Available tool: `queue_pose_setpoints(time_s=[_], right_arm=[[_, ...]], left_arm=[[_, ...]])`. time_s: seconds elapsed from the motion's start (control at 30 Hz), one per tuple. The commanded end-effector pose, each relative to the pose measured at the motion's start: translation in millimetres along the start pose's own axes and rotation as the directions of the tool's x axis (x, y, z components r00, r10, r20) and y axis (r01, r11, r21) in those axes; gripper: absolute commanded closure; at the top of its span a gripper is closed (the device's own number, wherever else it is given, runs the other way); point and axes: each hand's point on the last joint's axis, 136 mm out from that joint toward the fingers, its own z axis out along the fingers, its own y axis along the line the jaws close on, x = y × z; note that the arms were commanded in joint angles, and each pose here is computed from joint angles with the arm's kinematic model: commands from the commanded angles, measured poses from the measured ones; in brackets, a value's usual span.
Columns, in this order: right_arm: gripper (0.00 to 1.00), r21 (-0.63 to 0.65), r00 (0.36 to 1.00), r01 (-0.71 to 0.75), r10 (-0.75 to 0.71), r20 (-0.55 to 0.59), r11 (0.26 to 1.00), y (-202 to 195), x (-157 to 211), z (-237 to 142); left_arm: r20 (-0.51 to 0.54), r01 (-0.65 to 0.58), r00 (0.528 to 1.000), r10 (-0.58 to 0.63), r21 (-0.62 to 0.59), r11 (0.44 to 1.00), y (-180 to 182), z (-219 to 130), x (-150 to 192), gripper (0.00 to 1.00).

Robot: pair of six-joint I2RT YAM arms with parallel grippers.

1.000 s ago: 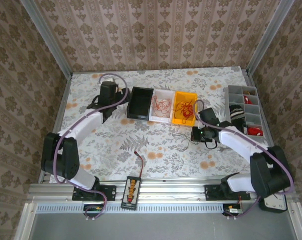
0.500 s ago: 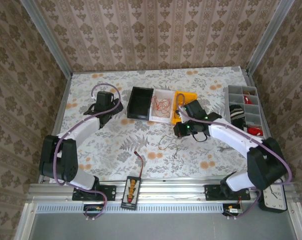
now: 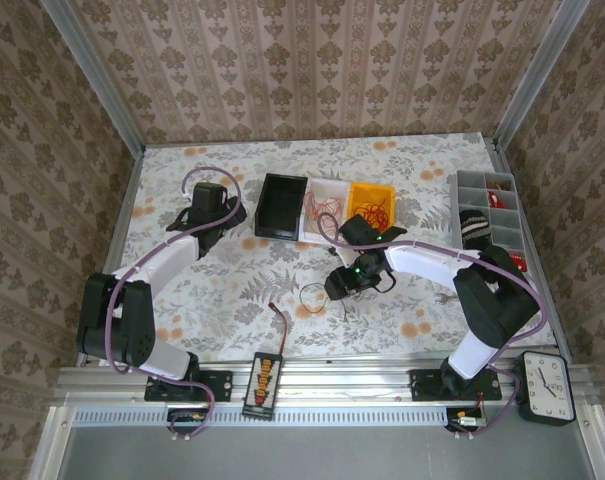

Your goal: Untangle the cables

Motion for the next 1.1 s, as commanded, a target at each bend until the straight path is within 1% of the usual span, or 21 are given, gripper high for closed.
queue_pose_setpoints(time_s=[0.0,0.1,0.2,0.37,0.5,0.7,1.07], right_arm=[[0.27,0.022,0.999,0.051,-0.051,0.002,0.998,4,1,-10],[0.28,0.071,0.997,0.078,-0.078,-0.012,0.994,1,3,-11],[0.28,0.103,0.994,0.101,-0.105,0.034,0.989,1,0,-20],[0.28,0.126,0.990,0.098,-0.110,0.089,0.987,0,3,-36],[0.28,0.115,0.990,0.108,-0.117,0.077,0.988,2,10,-38],[0.28,0.134,0.984,0.178,-0.179,-0.006,0.975,5,19,-21],[0.29,0.256,0.985,0.170,-0.168,-0.031,0.952,-16,-11,14]], left_arm=[[-0.022,0.018,1.000,-0.018,0.005,1.000,1,3,7,0.12],[-0.029,0.026,0.999,-0.026,0.009,1.000,0,5,10,0.12],[-0.029,0.028,0.999,-0.028,0.007,1.000,-1,6,11,0.12],[-0.038,0.020,0.999,-0.020,0.000,1.000,0,8,13,0.12],[-0.038,0.015,0.999,-0.015,-0.004,1.000,0,8,12,0.12],[-0.043,0.022,0.999,-0.022,-0.003,1.000,0,9,15,0.12],[-0.033,0.021,0.999,-0.021,-0.010,1.000,2,4,16,0.12]])
